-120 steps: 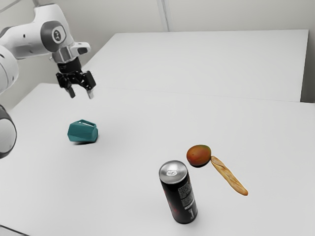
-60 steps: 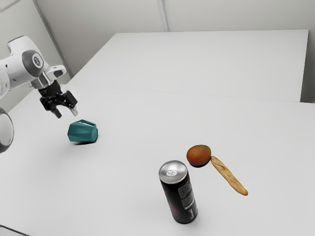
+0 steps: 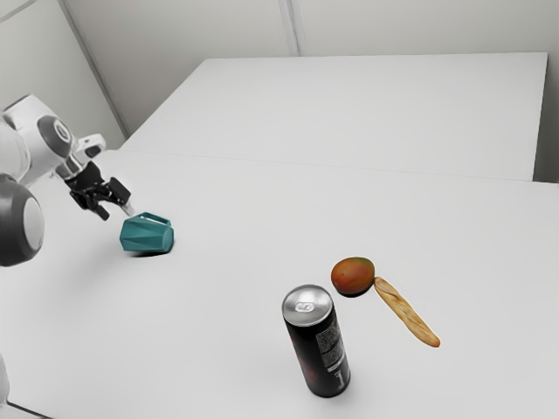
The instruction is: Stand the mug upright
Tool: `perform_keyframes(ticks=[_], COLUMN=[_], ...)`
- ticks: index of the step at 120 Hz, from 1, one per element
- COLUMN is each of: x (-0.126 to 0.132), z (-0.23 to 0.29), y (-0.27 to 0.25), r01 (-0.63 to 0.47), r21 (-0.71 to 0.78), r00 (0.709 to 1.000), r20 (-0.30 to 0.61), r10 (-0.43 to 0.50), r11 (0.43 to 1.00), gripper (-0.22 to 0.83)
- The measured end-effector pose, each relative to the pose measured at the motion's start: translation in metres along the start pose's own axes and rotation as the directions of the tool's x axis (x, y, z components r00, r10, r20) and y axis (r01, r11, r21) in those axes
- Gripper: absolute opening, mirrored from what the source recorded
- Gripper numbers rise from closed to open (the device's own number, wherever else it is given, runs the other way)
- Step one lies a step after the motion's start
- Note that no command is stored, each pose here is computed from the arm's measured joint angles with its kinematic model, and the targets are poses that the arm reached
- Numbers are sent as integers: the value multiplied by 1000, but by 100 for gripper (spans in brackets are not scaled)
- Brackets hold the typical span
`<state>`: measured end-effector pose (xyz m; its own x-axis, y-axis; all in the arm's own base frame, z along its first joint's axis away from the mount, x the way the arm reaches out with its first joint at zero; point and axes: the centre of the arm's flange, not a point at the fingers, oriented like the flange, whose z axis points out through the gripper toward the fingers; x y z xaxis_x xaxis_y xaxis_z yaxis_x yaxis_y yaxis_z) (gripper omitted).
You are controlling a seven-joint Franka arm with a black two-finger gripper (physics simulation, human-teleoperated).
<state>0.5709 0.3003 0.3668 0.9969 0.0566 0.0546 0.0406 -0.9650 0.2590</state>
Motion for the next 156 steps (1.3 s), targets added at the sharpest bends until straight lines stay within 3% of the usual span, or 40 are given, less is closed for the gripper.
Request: perform_keyframes(ticks=[60, 156], x=[-14, -35], z=[26, 62], y=[-36, -53], r01=[21, 63], r21=[-185, -510], r00=[994, 973], r20=[-102, -159], r10=[-41, -166], r11=[983, 858], gripper=[61, 62])
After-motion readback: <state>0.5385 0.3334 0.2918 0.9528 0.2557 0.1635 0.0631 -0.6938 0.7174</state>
